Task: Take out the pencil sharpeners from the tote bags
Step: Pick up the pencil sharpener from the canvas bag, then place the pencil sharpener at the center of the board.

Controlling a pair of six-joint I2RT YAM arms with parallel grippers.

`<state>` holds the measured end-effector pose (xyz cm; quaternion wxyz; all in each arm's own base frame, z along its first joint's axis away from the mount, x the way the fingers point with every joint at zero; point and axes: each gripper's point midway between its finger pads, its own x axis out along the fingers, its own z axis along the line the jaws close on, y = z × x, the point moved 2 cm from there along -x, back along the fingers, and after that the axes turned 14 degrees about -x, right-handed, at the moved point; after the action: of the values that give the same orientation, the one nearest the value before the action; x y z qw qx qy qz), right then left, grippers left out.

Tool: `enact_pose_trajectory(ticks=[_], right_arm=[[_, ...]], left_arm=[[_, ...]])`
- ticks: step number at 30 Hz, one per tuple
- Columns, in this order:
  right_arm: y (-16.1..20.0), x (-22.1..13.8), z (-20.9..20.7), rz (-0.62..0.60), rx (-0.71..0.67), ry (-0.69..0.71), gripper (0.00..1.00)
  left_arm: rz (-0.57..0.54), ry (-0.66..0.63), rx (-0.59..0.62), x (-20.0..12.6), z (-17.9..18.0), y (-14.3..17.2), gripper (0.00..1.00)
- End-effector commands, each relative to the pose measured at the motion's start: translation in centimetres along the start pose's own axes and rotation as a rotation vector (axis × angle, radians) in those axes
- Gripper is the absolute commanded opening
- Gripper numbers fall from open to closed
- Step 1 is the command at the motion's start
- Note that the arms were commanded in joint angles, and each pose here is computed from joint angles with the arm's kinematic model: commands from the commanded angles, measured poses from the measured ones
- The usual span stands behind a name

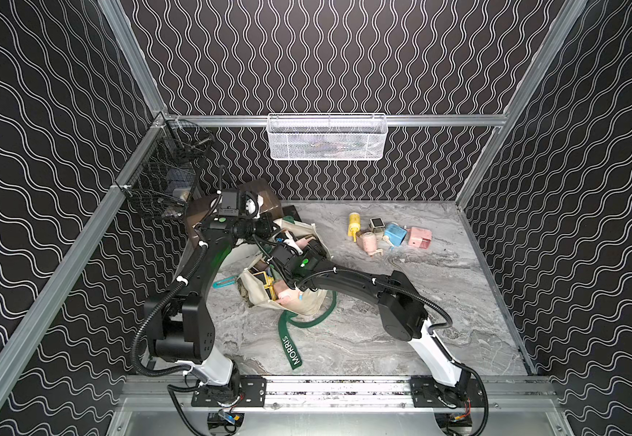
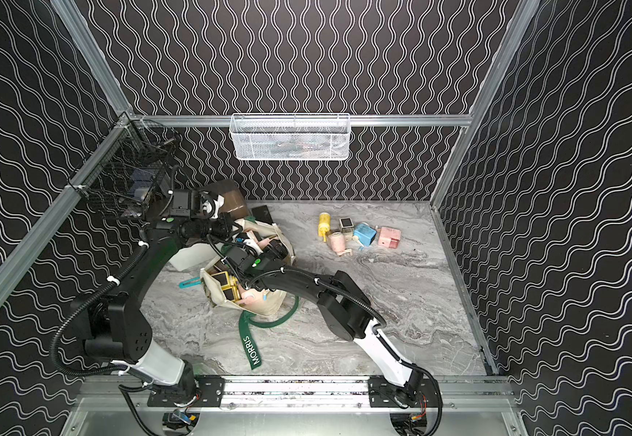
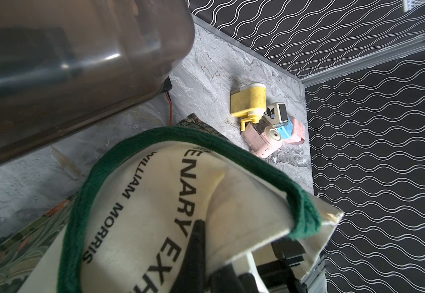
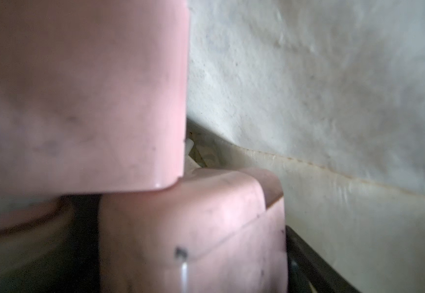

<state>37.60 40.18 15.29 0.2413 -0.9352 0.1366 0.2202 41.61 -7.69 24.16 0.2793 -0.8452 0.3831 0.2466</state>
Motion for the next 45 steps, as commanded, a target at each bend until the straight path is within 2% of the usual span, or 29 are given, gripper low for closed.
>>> enact_pose_trajectory(ticks=[1, 9, 16, 21, 28, 37, 45], right_arm=[[-0.2, -0.9, -1.0, -0.016, 0.015, -0.023, 0.83], [-0.9, -3.7, -0.8, -0.106, 0.182, -0.308, 0.74], [-0.9, -4.5, 0.3, -0.108, 0.213, -0.420, 0.66], [-0.6, -5.8, 1.4, -0.153, 0.224, -0.533, 0.63], [-0.4, -8.0, 0.3, -0.228, 0.260, -0.628, 0.59], [-0.3, -9.9, -0.6, -0.254, 0.295, -0.707, 0.55], [-0.4, -13.6, -3.5, -0.379, 0.359, -0.787, 0.54]], left_arm=[[0.029, 0.003, -0.008, -0.4, -0.2, 0.8, 0.00], [0.026, 0.002, -0.007, -0.5, -0.2, 0.8, 0.00], [0.027, 0.005, -0.006, -0.5, -0.2, 0.8, 0.00], [0.029, 0.006, -0.008, -0.5, -0.2, 0.8, 0.00], [0.031, 0.007, -0.009, -0.5, -0.2, 0.8, 0.00], [0.032, 0.014, -0.010, -0.5, -0.3, 0.9, 0.00], [0.026, 0.005, -0.006, -0.6, -0.2, 0.9, 0.00]])
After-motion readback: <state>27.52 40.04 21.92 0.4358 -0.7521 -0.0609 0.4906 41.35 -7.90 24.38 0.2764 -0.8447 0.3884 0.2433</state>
